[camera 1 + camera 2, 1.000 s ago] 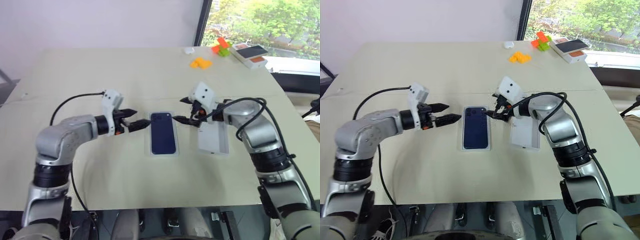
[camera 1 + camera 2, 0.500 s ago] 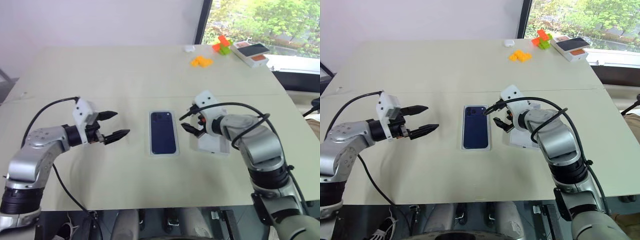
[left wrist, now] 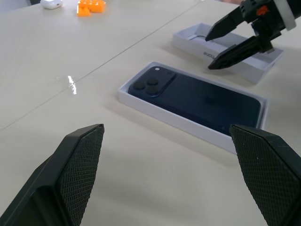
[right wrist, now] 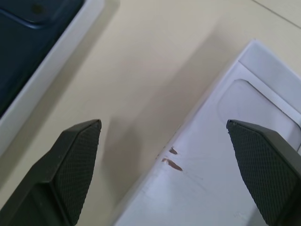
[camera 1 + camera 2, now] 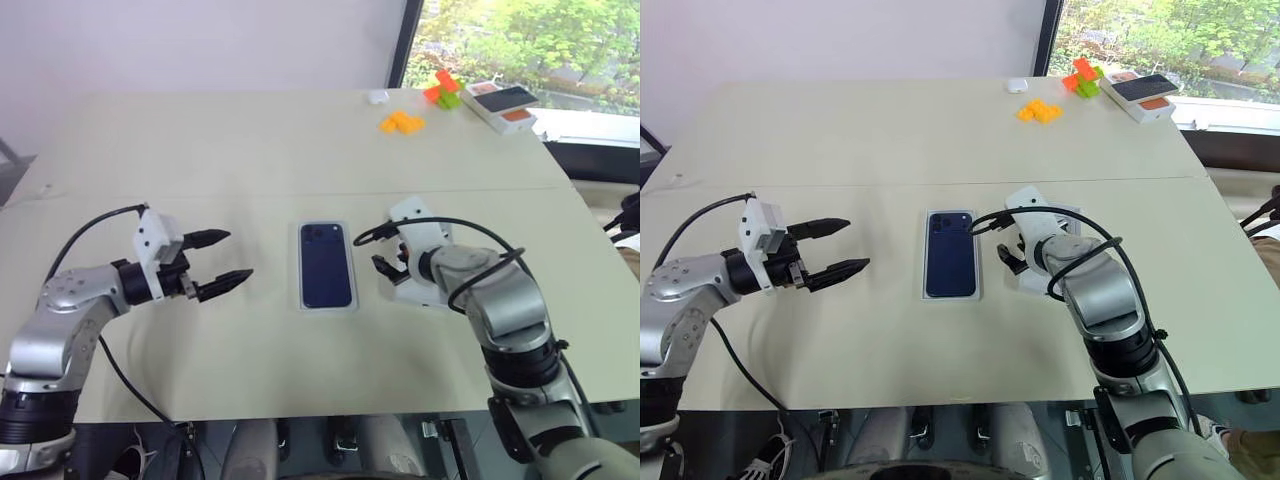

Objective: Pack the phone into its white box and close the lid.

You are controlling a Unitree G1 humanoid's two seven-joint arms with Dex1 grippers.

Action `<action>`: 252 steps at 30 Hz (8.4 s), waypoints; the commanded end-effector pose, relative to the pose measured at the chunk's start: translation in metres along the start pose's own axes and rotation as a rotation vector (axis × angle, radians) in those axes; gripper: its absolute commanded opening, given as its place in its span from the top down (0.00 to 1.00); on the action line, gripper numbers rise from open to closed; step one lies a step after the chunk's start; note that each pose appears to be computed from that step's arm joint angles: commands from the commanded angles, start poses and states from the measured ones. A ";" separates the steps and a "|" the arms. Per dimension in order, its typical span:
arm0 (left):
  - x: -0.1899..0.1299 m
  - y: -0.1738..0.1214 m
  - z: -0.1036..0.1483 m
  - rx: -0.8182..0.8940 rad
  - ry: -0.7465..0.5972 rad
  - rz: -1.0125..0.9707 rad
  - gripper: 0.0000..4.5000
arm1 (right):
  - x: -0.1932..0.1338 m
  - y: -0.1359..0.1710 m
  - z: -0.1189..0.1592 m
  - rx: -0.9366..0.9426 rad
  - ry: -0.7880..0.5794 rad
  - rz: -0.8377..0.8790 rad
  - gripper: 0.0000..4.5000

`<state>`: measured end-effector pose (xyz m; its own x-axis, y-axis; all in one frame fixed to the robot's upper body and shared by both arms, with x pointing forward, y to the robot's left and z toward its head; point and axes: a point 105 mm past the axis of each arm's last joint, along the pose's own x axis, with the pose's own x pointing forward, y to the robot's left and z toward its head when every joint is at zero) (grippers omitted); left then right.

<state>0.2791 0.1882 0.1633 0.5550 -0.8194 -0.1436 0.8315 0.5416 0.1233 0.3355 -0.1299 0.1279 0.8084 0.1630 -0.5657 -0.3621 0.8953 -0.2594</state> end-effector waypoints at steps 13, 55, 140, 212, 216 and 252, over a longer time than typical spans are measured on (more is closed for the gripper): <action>-0.003 -0.003 0.017 0.017 -0.032 -0.014 0.00 | 0.011 -0.007 -0.012 0.123 0.037 -0.052 0.95; -0.002 0.028 0.021 -0.092 -0.119 0.200 0.00 | -0.043 0.128 0.144 0.959 -0.219 1.159 0.99; 0.060 0.000 -0.007 -0.179 -0.151 0.174 1.00 | -0.006 0.135 0.079 1.090 -0.072 0.958 0.59; 0.025 -0.006 -0.059 -0.317 0.066 0.360 1.00 | -0.010 0.013 0.050 -0.441 -0.554 0.661 0.88; 0.037 -0.006 -0.072 -0.315 0.095 0.347 1.00 | -0.011 0.023 0.048 -0.464 -0.558 0.670 0.99; 0.116 -0.007 -0.031 -0.267 -0.060 0.239 1.00 | 0.013 0.015 0.029 -0.599 -0.474 0.501 0.99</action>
<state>0.3399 0.1057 0.1024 0.7613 -0.6357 -0.1280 0.6192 0.7712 -0.1474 0.3533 -0.1046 0.1294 0.5432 0.7357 -0.4045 -0.8118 0.3375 -0.4765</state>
